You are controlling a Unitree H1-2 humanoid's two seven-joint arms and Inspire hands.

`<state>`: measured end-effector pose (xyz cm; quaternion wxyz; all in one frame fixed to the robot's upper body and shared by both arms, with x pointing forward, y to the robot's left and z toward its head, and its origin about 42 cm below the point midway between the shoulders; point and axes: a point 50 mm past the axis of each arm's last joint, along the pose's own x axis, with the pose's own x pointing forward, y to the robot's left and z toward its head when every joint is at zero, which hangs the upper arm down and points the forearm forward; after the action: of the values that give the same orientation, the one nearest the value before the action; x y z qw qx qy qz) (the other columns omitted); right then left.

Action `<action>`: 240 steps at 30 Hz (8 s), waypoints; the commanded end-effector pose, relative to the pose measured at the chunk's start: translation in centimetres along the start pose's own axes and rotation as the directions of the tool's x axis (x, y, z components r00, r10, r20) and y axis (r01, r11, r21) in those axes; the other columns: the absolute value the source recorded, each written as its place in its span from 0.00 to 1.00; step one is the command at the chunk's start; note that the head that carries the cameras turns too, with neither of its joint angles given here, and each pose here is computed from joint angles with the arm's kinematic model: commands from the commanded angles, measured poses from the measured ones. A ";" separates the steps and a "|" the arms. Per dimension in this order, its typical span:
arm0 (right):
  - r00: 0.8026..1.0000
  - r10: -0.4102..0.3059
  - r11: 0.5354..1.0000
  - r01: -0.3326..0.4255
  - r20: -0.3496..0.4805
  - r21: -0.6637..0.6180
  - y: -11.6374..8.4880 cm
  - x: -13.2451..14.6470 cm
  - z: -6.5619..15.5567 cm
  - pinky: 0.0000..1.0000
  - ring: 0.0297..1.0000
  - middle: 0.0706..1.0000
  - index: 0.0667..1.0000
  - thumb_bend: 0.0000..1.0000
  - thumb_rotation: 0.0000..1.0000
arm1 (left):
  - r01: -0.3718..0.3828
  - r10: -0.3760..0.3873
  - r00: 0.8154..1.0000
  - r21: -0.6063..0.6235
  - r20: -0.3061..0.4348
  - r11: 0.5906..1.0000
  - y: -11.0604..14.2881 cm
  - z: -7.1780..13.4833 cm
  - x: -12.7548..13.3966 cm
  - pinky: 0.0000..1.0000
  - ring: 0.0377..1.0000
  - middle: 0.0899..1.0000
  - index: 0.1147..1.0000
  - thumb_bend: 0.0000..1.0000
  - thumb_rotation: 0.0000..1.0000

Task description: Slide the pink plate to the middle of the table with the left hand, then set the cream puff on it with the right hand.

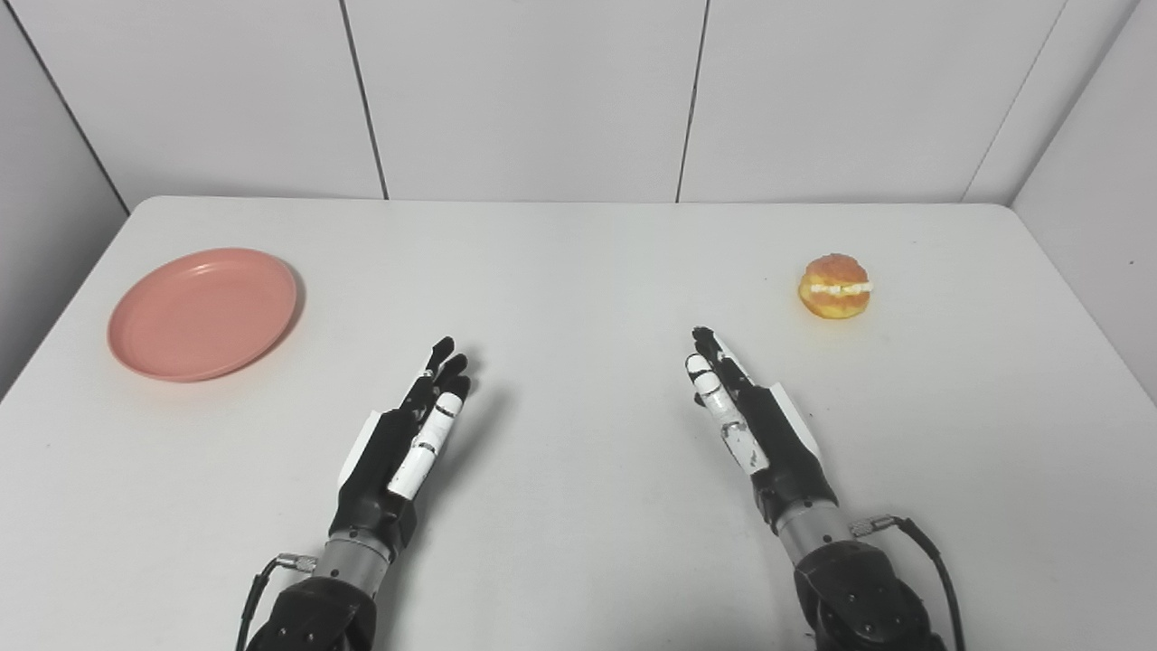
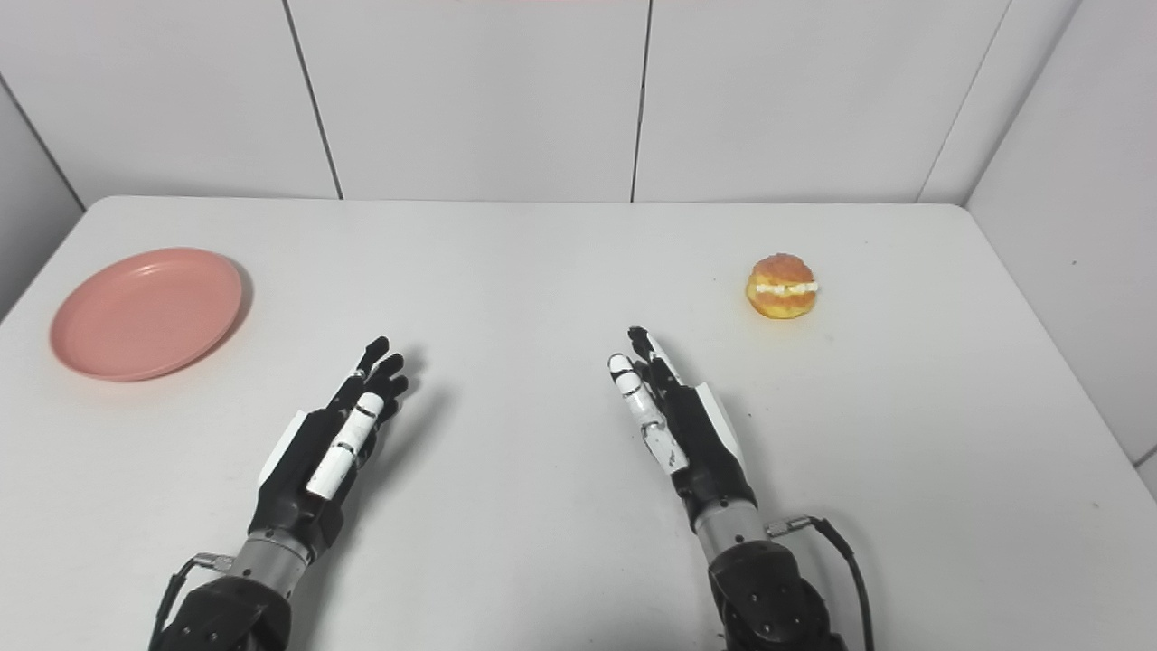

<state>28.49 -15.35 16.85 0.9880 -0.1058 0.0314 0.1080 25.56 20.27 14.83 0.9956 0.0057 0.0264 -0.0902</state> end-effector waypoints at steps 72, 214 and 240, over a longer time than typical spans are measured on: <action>0.993 0.002 0.997 -0.011 0.119 0.079 -3.0 -1.0 0.0 1.00 0.99 1.00 1.00 0.13 1.00 | -0.021 0.017 0.999 0.077 0.046 0.997 -6.2 -0.6 0.7 0.94 0.96 0.98 0.97 0.43 0.95; 0.993 0.000 0.993 -0.014 0.122 0.114 -3.2 -1.0 0.8 1.00 1.00 1.00 1.00 0.09 1.00 | -0.613 0.585 0.764 0.021 0.273 0.790 26.3 12.4 4.5 0.87 0.88 0.88 0.84 0.33 1.00; 0.991 0.001 0.993 -0.016 0.131 0.119 -3.4 -0.9 0.9 1.00 1.00 1.00 1.00 0.10 1.00 | -0.632 0.628 0.759 -0.034 0.171 0.774 28.1 10.3 6.3 0.88 0.89 0.88 0.85 0.30 0.97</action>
<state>27.99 -18.70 16.99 0.9925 -0.0391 0.0074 0.1157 36.45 45.64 21.27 0.9684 0.0051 -0.0023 0.2492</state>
